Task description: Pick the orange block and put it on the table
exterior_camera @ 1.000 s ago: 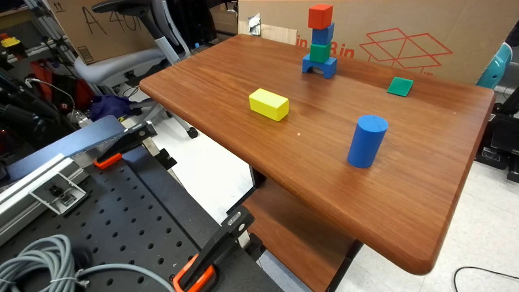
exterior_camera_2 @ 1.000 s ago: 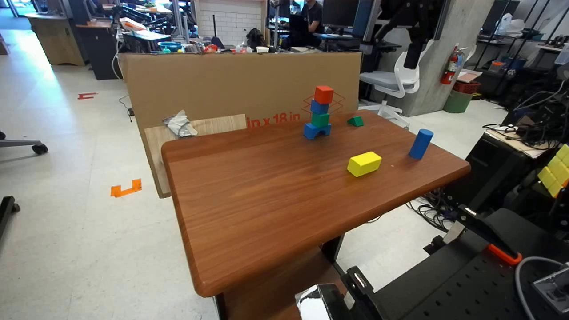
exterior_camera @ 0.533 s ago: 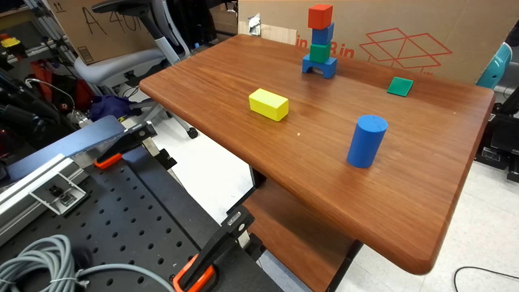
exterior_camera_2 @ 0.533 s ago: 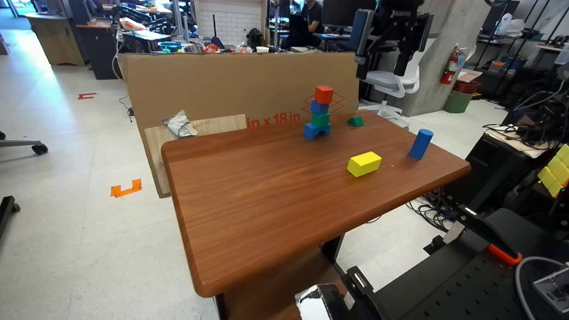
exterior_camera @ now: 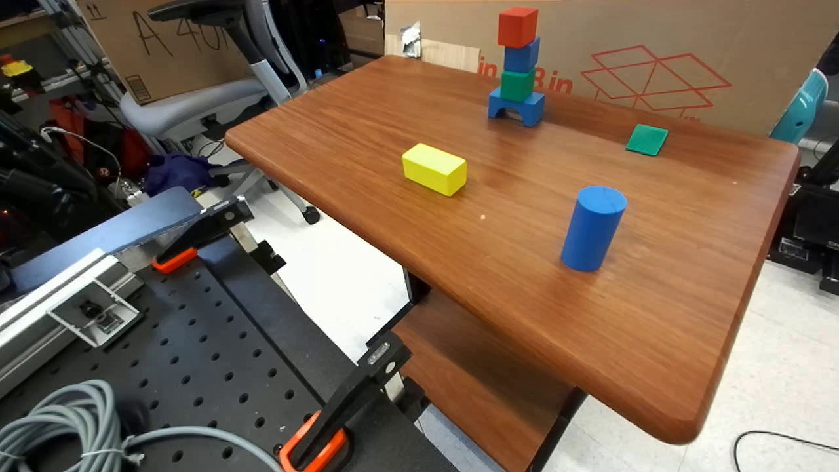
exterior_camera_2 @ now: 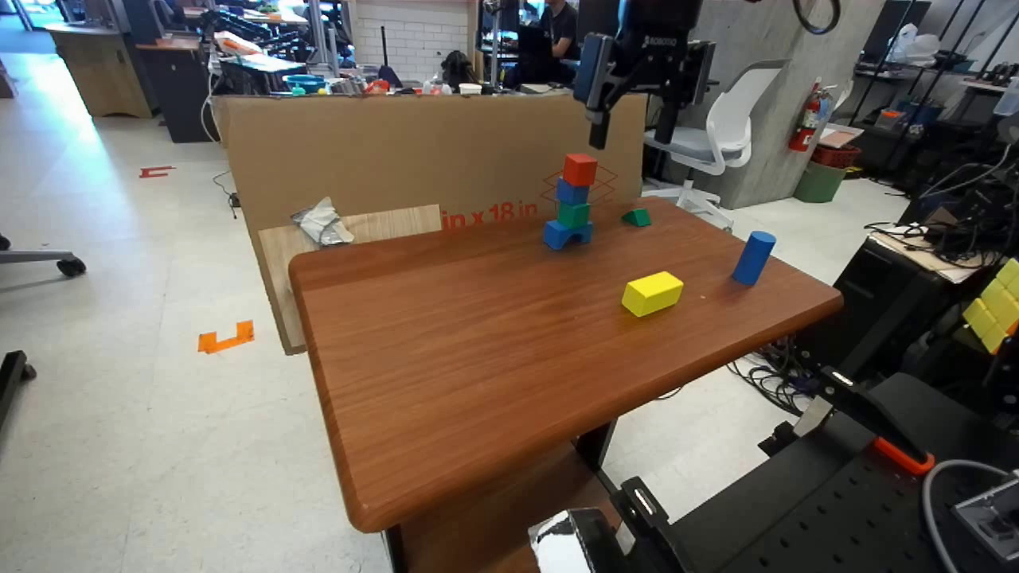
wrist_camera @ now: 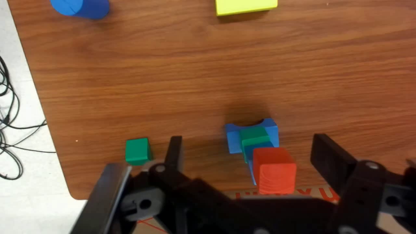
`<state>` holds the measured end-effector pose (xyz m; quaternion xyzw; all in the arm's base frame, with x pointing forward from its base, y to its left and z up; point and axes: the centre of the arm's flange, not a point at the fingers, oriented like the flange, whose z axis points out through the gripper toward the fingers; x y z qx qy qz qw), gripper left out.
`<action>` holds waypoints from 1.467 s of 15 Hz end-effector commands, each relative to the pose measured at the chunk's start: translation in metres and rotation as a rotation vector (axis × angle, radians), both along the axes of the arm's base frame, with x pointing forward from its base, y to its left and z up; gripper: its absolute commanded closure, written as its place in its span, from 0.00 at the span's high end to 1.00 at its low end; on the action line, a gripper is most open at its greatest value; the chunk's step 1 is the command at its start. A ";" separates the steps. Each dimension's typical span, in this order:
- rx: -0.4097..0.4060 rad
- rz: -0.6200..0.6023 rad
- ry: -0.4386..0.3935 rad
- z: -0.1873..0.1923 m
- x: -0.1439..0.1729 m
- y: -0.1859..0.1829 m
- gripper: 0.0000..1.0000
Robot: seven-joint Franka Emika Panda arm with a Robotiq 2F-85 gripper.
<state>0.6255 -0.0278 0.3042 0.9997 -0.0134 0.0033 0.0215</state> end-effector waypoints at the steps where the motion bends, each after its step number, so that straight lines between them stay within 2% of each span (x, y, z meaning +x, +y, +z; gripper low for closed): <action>1: 0.000 0.010 -0.030 -0.001 0.029 0.011 1.00; 8: -0.009 0.017 -0.029 -0.014 0.047 0.019 1.00; 16: -0.002 0.056 -0.025 -0.023 0.050 0.041 1.00; 17: -0.002 0.059 -0.021 -0.025 0.049 0.043 0.75; 18: -0.001 0.061 -0.017 -0.026 0.048 0.044 0.74; 22: -0.006 0.063 -0.004 -0.035 0.046 0.043 0.42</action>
